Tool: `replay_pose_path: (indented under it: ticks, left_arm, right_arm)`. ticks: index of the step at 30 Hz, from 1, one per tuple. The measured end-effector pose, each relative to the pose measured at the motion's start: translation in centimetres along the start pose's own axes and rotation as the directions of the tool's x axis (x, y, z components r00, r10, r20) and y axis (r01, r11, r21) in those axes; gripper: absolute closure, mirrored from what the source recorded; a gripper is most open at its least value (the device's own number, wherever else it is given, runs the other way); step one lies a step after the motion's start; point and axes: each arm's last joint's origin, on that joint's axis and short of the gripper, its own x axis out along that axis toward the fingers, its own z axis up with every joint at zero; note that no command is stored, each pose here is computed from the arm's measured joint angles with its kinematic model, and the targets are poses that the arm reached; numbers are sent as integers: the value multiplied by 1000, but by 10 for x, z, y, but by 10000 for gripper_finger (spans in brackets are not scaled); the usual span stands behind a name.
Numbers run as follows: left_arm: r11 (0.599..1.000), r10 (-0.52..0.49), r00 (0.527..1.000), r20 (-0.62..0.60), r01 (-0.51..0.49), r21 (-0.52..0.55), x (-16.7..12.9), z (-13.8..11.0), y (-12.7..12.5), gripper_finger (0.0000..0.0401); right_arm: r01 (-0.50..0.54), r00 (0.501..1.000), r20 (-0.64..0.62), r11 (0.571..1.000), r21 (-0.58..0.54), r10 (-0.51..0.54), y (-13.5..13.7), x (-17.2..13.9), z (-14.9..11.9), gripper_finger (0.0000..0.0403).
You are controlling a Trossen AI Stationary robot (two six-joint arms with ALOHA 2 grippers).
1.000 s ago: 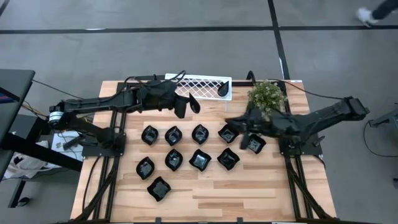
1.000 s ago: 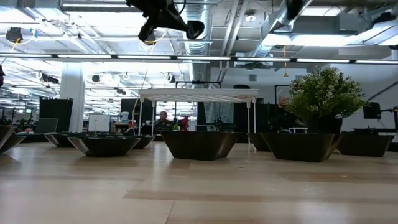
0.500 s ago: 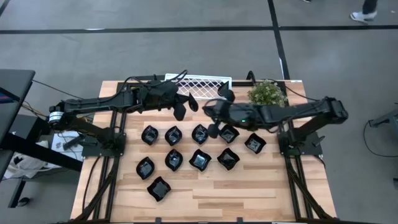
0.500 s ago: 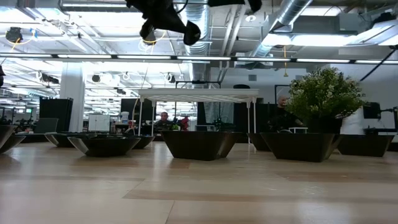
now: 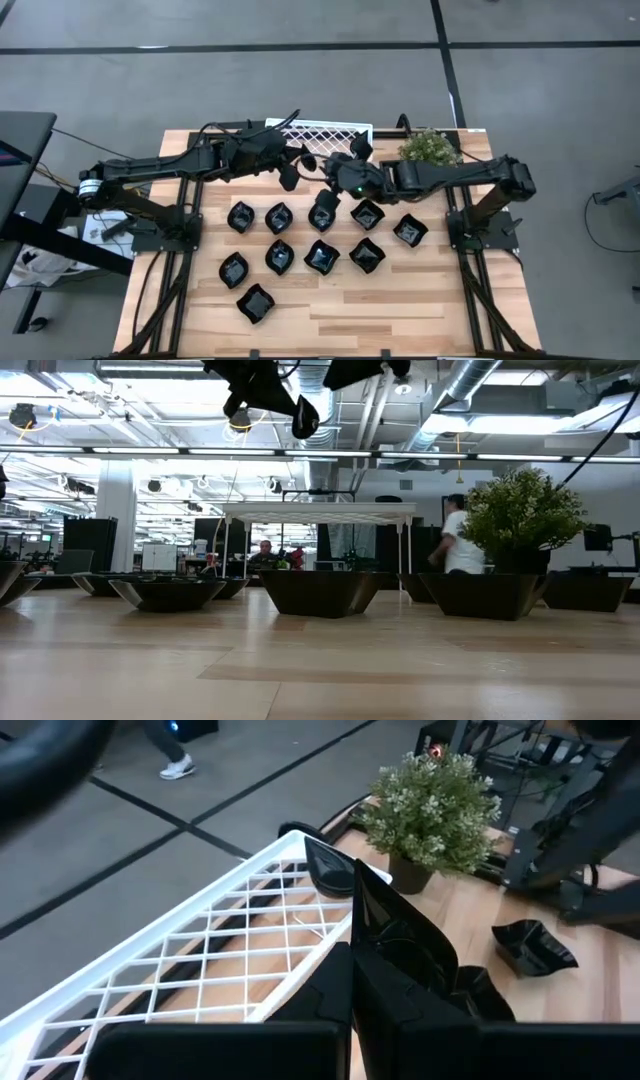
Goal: Pick & Place Mini shaped plates
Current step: Stack the black drop shaped plate on top of the black drop shaped plate on the shelf
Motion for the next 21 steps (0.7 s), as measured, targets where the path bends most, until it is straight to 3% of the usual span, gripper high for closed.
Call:
replay_pose_path:
  ticks: [6,11,16,21]
  left_arm:
    - [999,35,999,9,-35,-7,1,1,4,398]
    - [998,53,998,28,-53,-26,3,4,10,398]
    - [998,62,997,35,-60,-34,4,5,13,398]
    - [998,56,997,43,-55,-35,3,6,12,398]
  right_arm:
    - [22,999,-28,1000,9,-21,-10,15,-1,330]
    - [-35,999,-28,999,30,35,-14,19,1,330]
    - [-27,999,-30,999,41,29,-19,22,2,328]
    - [-33,999,-22,997,64,35,-27,28,4,297]
